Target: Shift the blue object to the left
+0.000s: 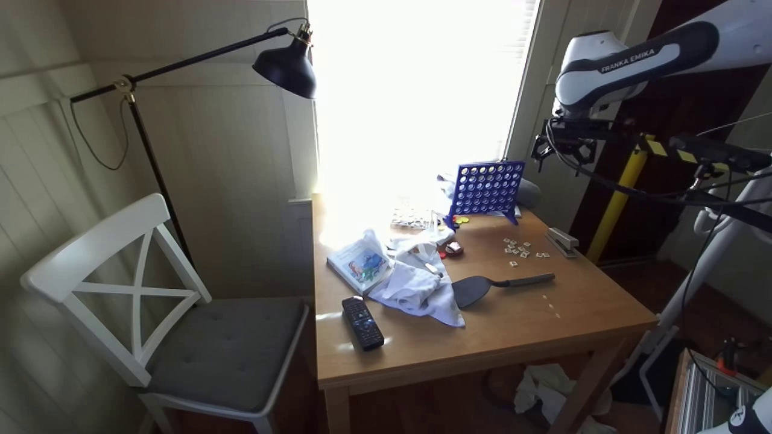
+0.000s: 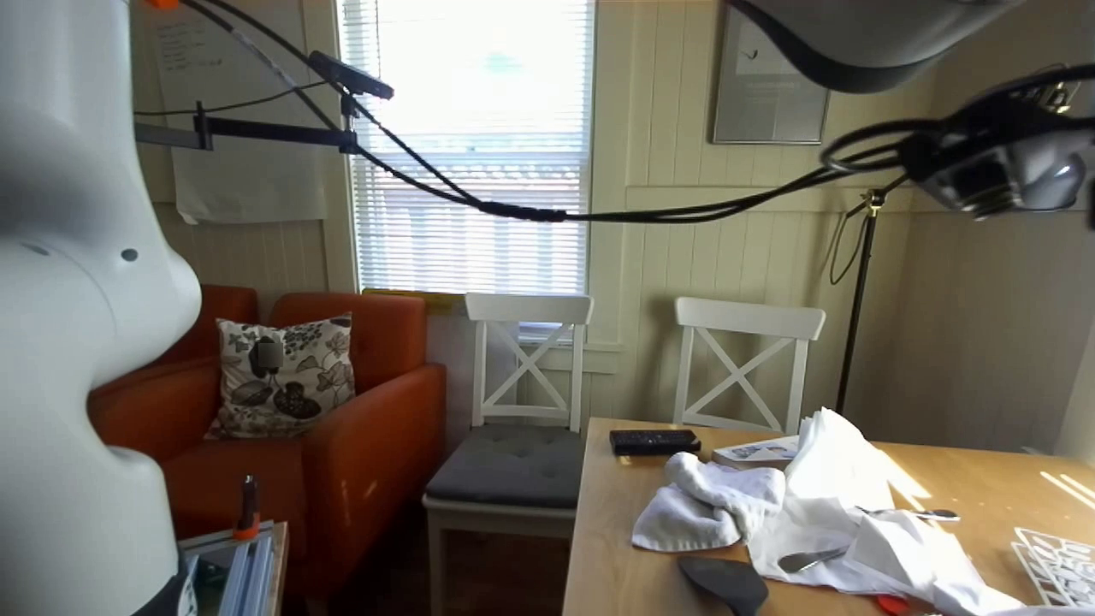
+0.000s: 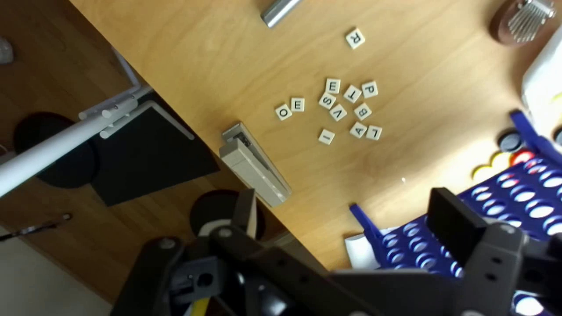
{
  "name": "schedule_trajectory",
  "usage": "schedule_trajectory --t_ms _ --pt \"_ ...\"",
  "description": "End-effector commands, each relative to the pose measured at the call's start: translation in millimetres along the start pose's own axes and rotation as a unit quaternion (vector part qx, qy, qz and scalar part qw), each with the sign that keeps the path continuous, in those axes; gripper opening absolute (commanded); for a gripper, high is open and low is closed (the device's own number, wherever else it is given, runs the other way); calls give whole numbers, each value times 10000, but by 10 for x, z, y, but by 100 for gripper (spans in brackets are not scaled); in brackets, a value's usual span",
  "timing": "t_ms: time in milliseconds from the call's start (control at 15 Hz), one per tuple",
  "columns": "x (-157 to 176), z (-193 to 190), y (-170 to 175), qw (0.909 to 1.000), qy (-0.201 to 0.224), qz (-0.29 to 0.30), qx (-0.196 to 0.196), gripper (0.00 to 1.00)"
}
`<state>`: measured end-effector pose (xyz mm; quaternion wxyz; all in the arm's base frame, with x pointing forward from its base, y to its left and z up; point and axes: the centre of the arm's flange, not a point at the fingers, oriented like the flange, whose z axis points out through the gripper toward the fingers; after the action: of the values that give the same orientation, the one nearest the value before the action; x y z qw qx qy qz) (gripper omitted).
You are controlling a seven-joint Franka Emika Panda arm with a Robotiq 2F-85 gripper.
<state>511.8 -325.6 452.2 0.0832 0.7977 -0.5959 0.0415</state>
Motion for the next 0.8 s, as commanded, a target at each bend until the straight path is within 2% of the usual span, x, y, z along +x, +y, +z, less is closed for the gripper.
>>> schedule_trajectory --t_ms 0,133,200,333,667,733 --pt "811 -48 -344 9952 -74 956 -207 100" --pt "1061 -65 -387 9892 -96 1423 -347 100" --pt "528 71 -39 9953 16 945 -230 100" --pt "669 76 -75 9926 20 1175 -311 100" --pt "708 79 -129 9915 28 1253 -354 100" --pt "714 133 -200 9815 -70 1811 -610 100"
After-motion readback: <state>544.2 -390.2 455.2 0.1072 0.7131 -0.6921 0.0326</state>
